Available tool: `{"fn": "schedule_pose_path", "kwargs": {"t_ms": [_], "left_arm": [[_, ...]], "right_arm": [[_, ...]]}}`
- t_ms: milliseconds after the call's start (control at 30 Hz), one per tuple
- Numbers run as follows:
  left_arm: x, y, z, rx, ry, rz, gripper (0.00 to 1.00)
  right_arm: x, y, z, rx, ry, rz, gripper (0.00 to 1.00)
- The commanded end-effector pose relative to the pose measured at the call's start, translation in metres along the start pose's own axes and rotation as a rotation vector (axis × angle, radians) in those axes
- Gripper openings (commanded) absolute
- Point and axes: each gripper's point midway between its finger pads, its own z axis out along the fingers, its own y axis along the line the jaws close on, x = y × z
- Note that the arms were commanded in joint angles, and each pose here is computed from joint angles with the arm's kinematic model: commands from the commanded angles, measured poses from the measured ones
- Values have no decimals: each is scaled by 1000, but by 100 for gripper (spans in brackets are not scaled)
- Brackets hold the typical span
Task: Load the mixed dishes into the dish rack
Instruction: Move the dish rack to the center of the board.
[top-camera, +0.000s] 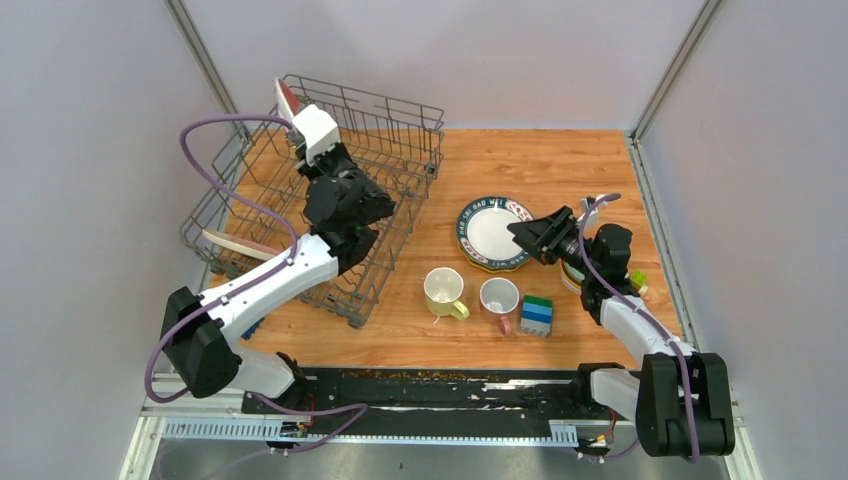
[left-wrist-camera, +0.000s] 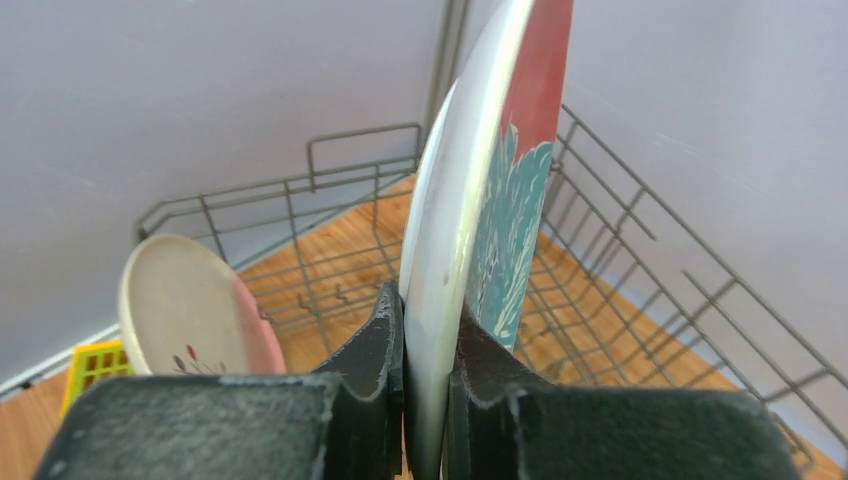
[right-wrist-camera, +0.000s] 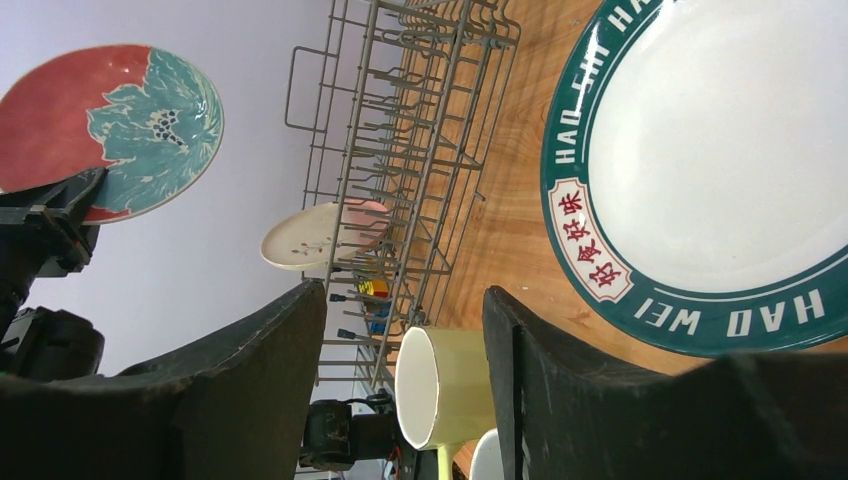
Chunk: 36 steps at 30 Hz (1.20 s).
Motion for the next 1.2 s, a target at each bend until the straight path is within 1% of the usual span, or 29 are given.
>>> {"fn": "schedule_pose_path", "kwargs": {"t_ms": [0,100,200,400,433,533,733,967,1000,1033,1067,1100,1133,1167], "left_arm": [[-7,48,14,-158,85,-137,0],[0,57,26,-198,78,-116,0],[5,62,28,-205,78,-104,0],[-4,76,30,-217,84,-35,0],[-5,80,32,-225,79,-62,0],[4,86,34,-242,76,-59,0],[27,83,42,-276,68,-30,0],[37,83,45,-289,66,-2,0],[36,78,41,-269,77,52,0],[30,73,40,-257,81,58,0],[33,64,36,-237,92,130,0],[25,57,35,-224,95,135,0],[30,47,31,-203,105,216,0],[25,37,25,-175,110,220,0]], "right_arm": [[-9,9,3,-19,-19,-42,59],[-9,7,5,-17,-17,-39,59],[-9,5,6,-19,-11,-35,59],[-8,1,9,-18,0,-20,59],[-8,1,10,-20,1,-14,59],[-7,1,11,-35,13,-5,59],[-8,3,14,-42,32,-18,59],[-14,2,17,-31,37,-35,58],[-15,2,17,-31,38,-35,58],[-15,1,18,-28,41,-33,58],[-16,0,19,-28,41,-32,58],[-16,1,20,-32,46,-31,58],[-16,2,21,-43,53,-32,58],[-15,3,22,-54,63,-34,58]]}}
